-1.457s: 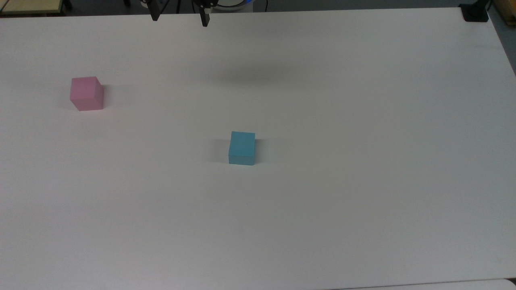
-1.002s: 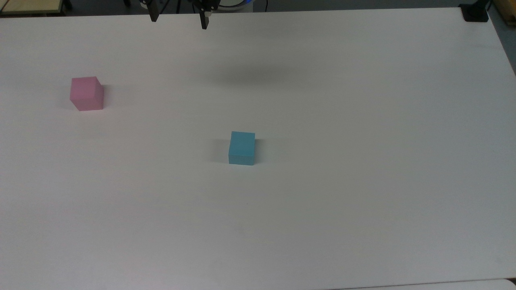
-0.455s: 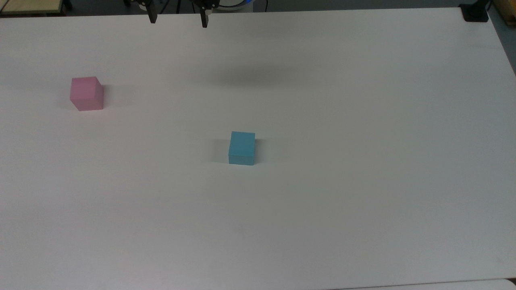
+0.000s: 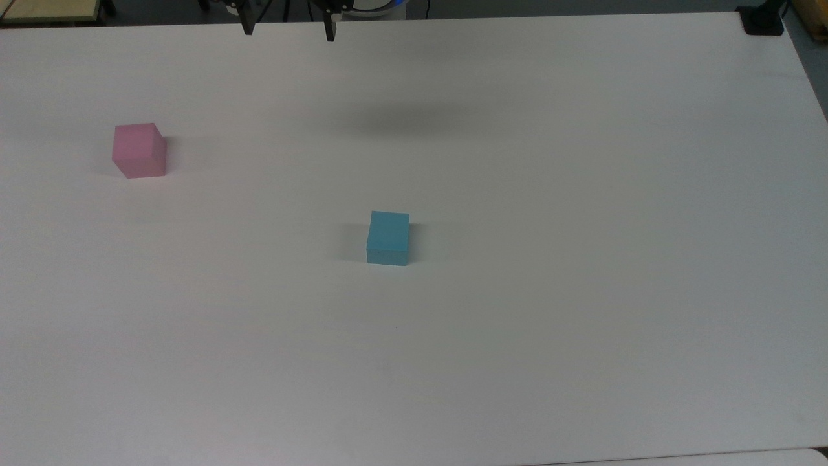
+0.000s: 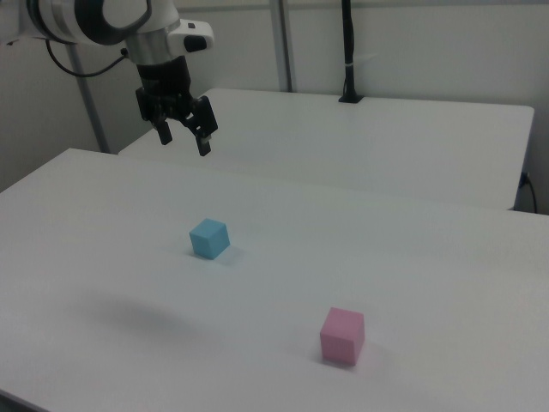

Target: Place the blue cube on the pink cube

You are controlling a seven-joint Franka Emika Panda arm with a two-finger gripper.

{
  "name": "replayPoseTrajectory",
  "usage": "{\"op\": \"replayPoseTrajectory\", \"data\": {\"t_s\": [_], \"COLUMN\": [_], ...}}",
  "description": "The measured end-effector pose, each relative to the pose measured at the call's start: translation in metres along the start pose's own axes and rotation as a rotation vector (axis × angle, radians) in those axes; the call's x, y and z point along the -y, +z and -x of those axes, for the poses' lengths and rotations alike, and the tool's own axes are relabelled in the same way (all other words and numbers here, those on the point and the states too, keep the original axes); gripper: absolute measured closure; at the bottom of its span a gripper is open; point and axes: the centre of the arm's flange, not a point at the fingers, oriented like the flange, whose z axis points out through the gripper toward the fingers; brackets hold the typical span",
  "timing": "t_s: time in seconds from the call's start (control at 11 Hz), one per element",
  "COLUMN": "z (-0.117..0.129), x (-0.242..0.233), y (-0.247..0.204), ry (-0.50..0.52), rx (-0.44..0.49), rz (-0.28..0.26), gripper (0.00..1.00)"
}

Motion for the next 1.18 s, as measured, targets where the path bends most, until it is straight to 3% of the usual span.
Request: {"op": "replayPoseTrajectory", "data": {"t_s": [1.18], "z": [-0.012], "x": [0.007], "y": [0.023], "ry": [-0.072], "rx": [0.019], "rz": [0.002], "gripper": [0.0]}}
